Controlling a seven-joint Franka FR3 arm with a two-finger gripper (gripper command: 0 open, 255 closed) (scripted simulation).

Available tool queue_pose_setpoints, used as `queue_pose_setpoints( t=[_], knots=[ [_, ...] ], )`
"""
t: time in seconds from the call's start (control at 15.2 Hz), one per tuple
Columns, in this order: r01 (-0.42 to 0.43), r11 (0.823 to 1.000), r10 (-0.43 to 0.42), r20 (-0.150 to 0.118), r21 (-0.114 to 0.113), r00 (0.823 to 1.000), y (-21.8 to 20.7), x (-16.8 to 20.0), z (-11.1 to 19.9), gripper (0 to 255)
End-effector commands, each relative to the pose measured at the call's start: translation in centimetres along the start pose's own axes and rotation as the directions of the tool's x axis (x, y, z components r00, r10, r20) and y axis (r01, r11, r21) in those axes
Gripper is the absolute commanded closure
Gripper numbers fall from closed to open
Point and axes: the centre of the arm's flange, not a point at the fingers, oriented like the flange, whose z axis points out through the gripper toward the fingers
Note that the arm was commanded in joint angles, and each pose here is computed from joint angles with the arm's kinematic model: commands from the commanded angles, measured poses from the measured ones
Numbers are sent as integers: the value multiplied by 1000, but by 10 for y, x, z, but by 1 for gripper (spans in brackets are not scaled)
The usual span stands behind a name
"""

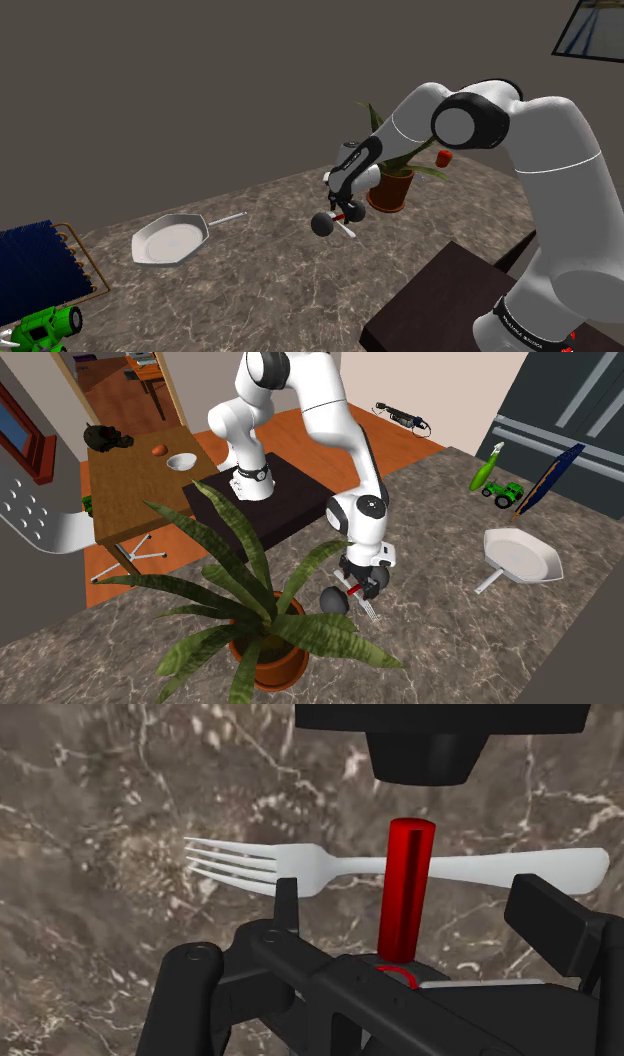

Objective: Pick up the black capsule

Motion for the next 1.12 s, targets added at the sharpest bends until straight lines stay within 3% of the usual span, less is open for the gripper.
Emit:
queue_pose_setpoints(
  t=[0.0,0.13,0.2,0.79,1.06],
  knots=[
    [0,1000,0,0,0,1000,-1,1,14,0],
    [0,1000,0,0,0,1000,-1,1,14,0],
    [0,1000,0,0,0,1000,-1,0,14,255],
    [0,1000,0,0,0,1000,-1,1,14,255],
    [0,1000,0,0,0,1000,0,1,-7,255]
  ],
)
